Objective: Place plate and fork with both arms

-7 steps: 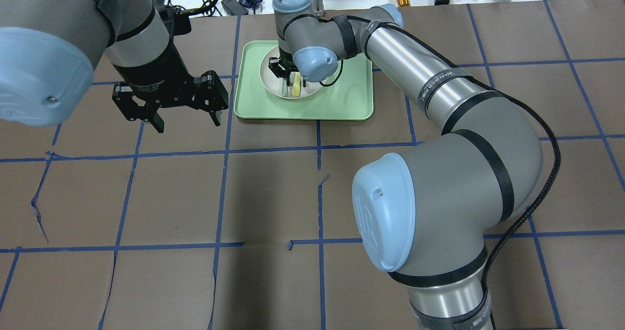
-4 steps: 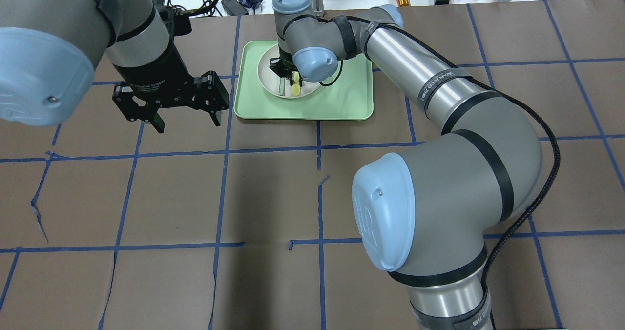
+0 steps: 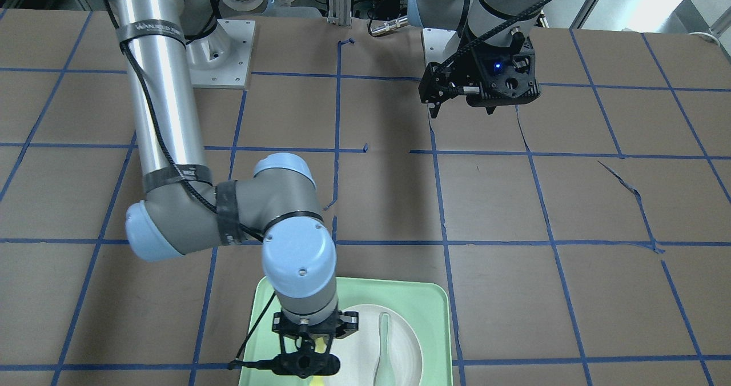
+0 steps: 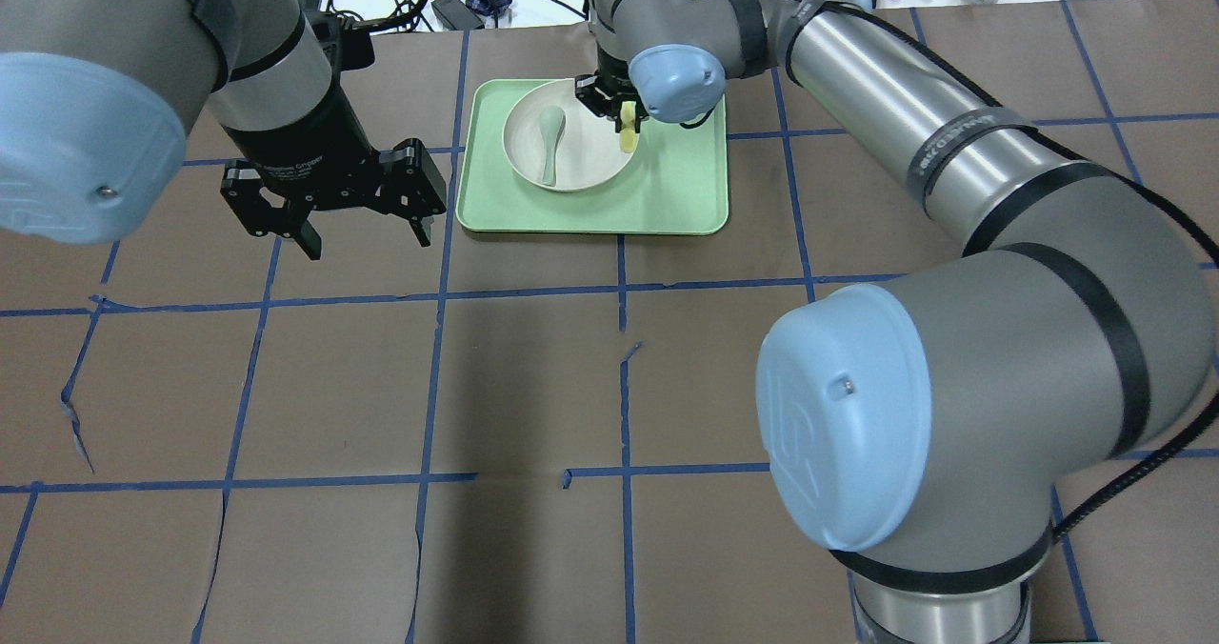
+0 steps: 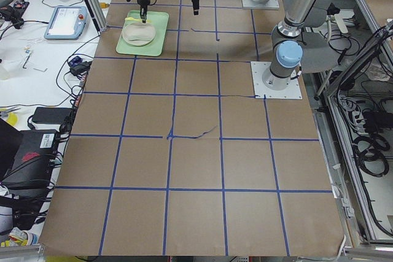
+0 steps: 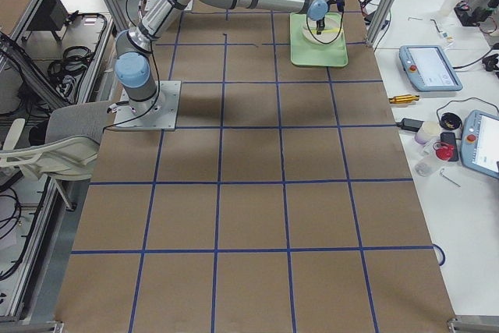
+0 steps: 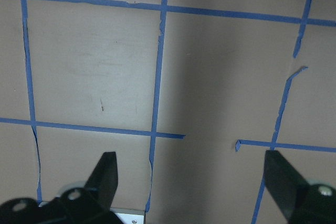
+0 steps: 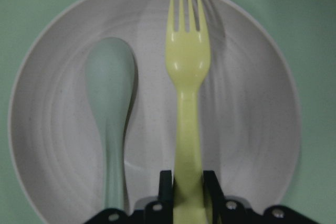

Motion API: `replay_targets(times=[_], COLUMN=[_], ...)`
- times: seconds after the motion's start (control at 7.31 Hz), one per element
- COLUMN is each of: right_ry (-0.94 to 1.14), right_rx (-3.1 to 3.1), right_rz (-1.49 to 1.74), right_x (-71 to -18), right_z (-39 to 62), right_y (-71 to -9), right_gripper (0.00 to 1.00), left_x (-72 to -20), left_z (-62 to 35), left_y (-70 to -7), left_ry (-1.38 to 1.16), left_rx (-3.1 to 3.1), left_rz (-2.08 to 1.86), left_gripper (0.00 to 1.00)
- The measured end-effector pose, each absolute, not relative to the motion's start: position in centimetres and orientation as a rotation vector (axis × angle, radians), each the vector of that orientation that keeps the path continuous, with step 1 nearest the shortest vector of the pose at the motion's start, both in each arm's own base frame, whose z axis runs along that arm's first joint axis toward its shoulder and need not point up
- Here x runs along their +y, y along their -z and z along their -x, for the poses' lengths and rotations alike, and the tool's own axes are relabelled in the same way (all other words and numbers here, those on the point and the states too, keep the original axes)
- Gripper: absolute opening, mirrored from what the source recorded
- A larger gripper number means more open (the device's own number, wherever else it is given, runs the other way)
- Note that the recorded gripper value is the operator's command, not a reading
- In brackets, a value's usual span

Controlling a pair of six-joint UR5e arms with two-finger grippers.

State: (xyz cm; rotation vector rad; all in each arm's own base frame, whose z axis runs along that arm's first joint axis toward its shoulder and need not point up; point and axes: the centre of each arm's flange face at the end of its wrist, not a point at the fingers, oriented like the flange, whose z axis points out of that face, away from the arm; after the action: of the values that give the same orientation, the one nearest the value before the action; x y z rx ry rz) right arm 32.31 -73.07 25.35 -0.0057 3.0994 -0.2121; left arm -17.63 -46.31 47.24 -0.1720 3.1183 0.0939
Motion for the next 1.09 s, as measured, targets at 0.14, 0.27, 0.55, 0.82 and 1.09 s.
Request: replay_targets(times=[0.14,0.27,0.55,0.82,1.09], right_ry=[0.18,0.165,0.18,0.165,0.073], right_rx=[3.113,3.119,3.114,3.116,3.136], right_rz=[0.052,0.075,0.083,0.081,0.019], right_x=[-72.4,-71.4,-70.1,-68.6,-65.5], right_z=[-29.6,-28.2,-27.5,-26.8,-22.5], right_y=[-24.1,-21.7,-19.4,-22.9,-32.7], right_gripper=[0.21,0.86,1.0,1.0,1.0], left_x=[-46.4,-46.4,-46.5,-46.4,-46.4], left_z=[17.6,17.6,17.6,17.6,17.6], left_y=[-47.1,-47.1,-47.0,-47.0,-47.1], left_ry=[-0.097,-0.099,-0.101,-0.099,-0.097], left_rx=[3.118,3.117,3.117,3.118,3.118], left_rz=[0.174,0.174,0.171,0.169,0.173], left_gripper=[1.0,1.0,1.0,1.0,1.0])
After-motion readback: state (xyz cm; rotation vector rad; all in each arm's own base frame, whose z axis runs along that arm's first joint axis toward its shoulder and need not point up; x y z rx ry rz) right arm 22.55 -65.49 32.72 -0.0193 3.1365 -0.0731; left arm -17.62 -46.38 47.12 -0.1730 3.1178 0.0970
